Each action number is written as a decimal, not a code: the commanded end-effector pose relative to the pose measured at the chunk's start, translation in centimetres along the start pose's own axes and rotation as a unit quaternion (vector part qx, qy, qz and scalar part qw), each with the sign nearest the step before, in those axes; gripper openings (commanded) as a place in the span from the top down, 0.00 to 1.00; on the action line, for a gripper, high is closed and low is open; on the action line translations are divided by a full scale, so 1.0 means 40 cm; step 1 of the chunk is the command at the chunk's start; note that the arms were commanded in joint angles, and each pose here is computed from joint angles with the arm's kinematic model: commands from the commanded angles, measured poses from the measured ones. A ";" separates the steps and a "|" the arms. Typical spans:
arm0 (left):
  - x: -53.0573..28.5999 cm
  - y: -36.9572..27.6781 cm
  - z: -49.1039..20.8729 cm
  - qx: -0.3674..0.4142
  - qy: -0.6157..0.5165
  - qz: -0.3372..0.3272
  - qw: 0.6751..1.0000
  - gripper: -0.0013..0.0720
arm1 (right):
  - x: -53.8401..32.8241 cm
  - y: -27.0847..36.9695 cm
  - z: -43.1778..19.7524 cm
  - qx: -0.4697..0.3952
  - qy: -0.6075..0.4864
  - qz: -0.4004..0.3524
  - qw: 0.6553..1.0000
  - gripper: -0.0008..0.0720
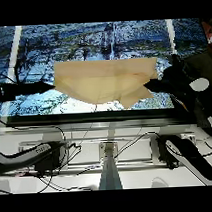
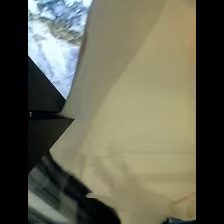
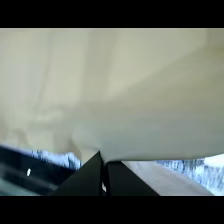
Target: Fold the clothes and pants, and hang the long-sleeved shirts on hangers.
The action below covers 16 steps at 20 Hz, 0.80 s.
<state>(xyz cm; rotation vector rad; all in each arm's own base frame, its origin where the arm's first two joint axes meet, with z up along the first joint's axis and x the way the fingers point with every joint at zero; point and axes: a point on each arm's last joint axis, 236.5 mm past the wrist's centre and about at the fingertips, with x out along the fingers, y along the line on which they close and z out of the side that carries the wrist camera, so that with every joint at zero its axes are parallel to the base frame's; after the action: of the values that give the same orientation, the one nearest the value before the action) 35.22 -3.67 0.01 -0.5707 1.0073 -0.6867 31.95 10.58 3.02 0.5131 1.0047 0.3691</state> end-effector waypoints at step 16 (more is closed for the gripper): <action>0.218 0.201 0.420 -0.014 -0.242 0.233 0.942 0.02 | 0.259 -0.251 0.463 0.128 -0.161 -0.072 0.976 0.04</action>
<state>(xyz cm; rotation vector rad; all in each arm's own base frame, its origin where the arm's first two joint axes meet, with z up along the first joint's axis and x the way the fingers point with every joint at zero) 55.00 -3.22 -2.77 -0.4863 0.6393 -0.0950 53.52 3.28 -0.20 0.7509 0.7278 0.0143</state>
